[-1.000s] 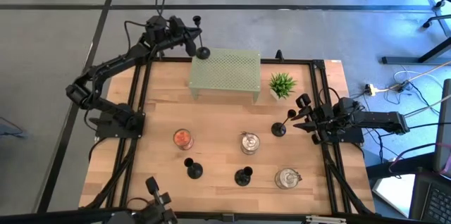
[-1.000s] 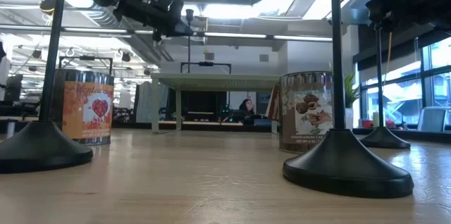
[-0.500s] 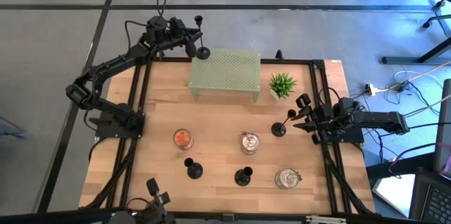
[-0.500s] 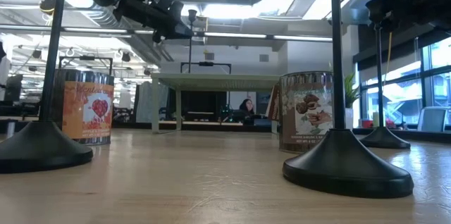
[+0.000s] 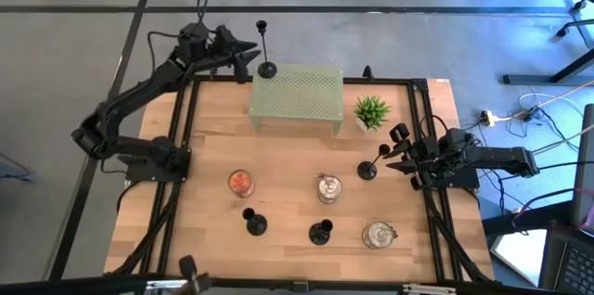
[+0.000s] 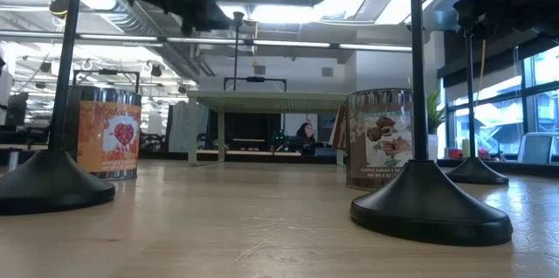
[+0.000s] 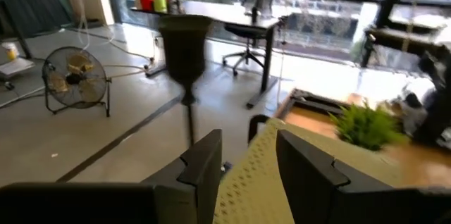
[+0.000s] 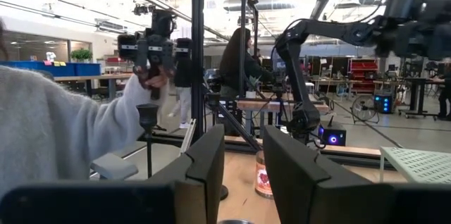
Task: Pick & Place candle stick holders
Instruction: Put the top right candle holder on the shelf aligned with the other candle holder
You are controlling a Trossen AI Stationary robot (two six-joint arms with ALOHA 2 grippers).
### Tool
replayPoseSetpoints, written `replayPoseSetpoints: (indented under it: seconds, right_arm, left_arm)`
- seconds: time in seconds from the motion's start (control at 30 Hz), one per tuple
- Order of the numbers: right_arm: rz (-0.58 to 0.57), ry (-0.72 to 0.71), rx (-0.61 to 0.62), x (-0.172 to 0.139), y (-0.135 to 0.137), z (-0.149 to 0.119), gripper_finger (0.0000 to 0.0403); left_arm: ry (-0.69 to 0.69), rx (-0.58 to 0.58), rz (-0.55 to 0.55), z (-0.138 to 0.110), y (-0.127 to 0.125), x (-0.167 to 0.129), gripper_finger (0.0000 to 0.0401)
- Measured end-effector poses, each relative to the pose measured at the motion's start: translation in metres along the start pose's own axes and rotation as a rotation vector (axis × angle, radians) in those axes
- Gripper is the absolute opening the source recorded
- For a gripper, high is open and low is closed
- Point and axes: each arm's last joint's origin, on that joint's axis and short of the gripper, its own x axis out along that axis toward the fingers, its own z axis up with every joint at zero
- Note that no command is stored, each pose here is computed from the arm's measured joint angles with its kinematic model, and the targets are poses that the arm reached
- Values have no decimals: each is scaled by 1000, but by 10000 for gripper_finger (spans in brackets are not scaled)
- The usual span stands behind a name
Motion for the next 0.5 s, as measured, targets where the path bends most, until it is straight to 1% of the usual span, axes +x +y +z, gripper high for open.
replayPoseSetpoints:
  seconds: [0.1, 0.3, 0.4, 0.5]
  right_arm:
    - [2, -17, -25, 0, 0, 2, 104]
    - [13, -59, -42, 0, 1, 7, 104]
    - [15, -38, -35, 0, 2, 16, 104]
    - [8, 43, -8, 1, 2, 21, 104]
  left_arm:
    - [30, 37, -41, 4, -15, -13, 132]
    - [99, 66, -153, 5, -48, -32, 132]
    - [123, 77, -210, 4, -62, -38, 132]
    - [125, 97, -261, 5, -74, -43, 132]
